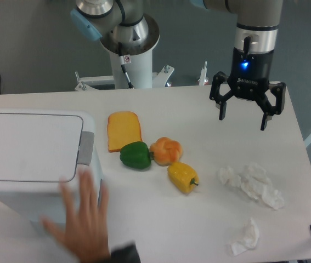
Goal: Close the trash can
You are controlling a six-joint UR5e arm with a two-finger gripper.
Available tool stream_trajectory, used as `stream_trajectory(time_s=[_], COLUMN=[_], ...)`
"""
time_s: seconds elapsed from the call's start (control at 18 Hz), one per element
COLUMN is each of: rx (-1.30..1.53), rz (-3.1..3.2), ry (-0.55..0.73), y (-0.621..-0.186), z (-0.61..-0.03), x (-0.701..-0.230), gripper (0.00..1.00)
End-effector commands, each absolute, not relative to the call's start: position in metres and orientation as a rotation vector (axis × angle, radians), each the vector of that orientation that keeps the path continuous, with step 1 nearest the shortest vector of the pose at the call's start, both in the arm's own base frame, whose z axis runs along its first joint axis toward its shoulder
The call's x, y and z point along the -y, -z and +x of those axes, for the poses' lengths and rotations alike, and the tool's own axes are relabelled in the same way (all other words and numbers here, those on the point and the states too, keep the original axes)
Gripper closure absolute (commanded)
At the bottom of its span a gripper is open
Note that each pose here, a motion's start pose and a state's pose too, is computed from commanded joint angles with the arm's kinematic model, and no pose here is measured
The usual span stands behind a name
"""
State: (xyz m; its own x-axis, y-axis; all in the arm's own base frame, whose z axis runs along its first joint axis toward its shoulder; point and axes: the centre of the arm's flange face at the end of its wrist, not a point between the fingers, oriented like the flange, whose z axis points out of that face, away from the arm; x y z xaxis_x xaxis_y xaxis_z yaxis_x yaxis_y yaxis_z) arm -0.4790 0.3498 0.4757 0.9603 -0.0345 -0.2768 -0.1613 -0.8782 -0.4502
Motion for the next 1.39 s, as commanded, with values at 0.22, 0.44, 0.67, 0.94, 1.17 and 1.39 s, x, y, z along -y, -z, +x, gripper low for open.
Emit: stream_trajectory(time_s=[0.22, 0.44, 0.67, 0.94, 1.17, 1.39], rx=[-0.108, -0.109, -0.123, -0.132, -0.132, -0.126], rz=[-2.643, -2.654, -2.668, -2.660, -2.660, -2.664], ry=[-0.331, -0.361, -0.378, -0.379, -0.379, -0.365], y=[-0.462, -0.471, -0.472, -0.475, -0.475, -0.470], z=[-0.482, -0.478, -0.475, -0.474, -0.474, -0.473], x=[-0.339, -0.335, -0.339, -0.342, -0.341, -0.341], gripper=[0.00, 0.00, 0.00, 0.00, 0.00, 0.00])
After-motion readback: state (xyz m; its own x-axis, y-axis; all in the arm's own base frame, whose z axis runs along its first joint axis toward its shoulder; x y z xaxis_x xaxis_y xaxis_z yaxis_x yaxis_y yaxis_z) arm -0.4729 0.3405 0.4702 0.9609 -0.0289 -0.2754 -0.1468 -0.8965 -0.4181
